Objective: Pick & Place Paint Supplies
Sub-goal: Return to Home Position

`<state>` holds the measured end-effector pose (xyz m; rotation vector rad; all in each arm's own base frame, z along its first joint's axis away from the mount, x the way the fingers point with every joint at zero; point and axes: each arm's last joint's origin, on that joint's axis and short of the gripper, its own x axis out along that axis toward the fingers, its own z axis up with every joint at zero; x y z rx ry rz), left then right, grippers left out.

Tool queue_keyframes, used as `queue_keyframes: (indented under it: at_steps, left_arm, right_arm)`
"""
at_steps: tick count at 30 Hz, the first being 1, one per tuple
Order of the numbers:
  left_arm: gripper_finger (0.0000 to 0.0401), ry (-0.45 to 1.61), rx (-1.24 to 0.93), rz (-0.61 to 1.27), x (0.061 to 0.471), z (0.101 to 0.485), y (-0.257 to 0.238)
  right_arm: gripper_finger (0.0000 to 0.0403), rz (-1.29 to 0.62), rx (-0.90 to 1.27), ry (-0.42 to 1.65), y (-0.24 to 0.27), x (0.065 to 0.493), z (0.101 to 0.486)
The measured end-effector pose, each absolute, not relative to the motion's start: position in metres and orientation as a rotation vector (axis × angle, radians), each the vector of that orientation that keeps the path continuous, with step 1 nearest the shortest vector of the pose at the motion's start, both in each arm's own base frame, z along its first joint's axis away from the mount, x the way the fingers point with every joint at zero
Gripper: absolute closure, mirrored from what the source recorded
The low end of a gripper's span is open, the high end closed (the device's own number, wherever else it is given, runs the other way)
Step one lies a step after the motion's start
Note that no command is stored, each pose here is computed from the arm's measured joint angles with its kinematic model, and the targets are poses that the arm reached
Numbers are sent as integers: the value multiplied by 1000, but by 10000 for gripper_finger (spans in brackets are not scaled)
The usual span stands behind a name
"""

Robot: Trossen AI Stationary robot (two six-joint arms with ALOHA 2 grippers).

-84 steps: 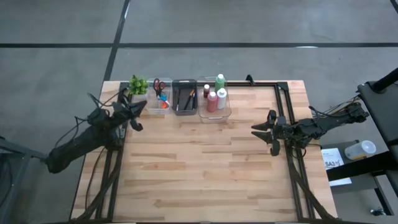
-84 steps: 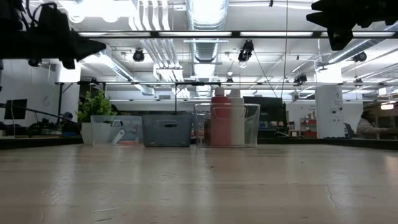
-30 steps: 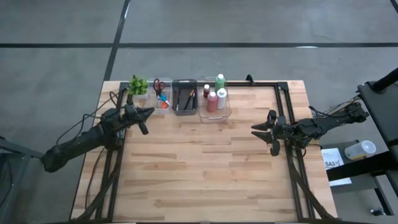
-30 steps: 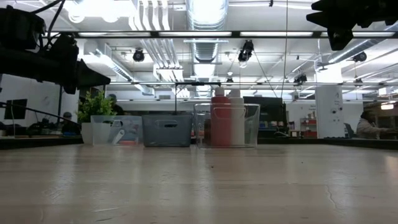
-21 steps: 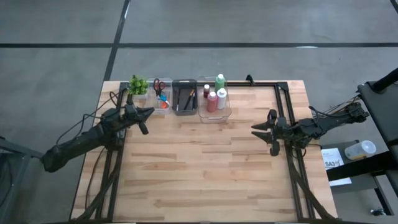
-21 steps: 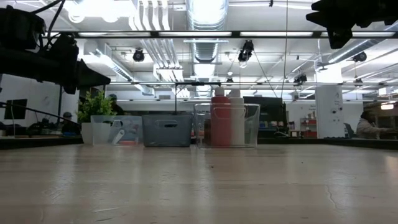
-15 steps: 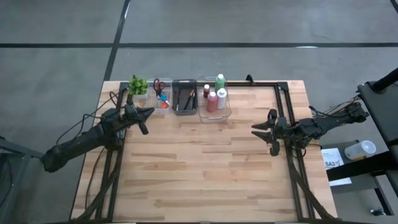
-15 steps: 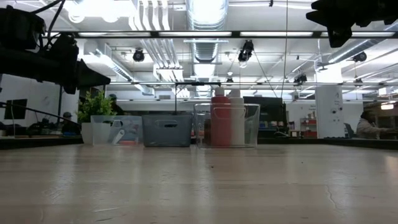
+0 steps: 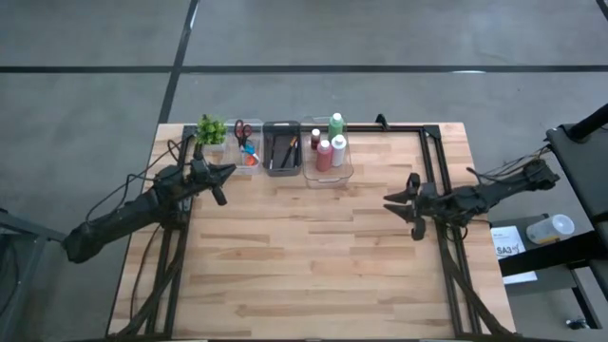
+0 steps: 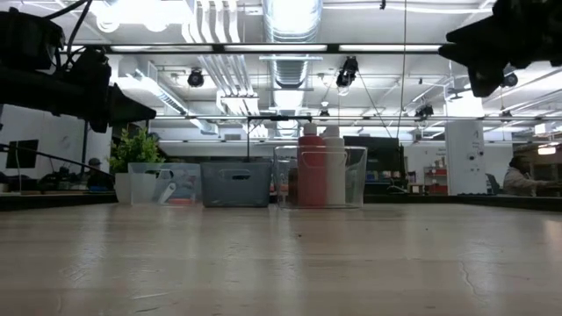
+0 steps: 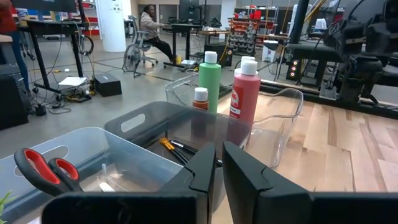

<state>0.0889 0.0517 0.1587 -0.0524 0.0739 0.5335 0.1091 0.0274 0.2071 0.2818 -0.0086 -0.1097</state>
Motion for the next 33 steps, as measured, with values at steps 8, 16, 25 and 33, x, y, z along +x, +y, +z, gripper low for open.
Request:
queue_keyframes:
  at_steps: [8, 16, 25, 33]
  left_arm:
    - [361, 74, -52, 534, 89, 159, 52]
    - [361, 75, -53, 534, 89, 159, 52]
    - [362, 75, -53, 534, 89, 159, 52]
    - [362, 74, -53, 534, 89, 159, 52]
  right_arm:
    - [287, -92, 354, -125, 23, 98, 178]
    - [287, -93, 348, -123, 21, 92, 177]
    - [287, -96, 336, -97, 21, 92, 174]
    - [287, -96, 331, -100, 21, 92, 174]
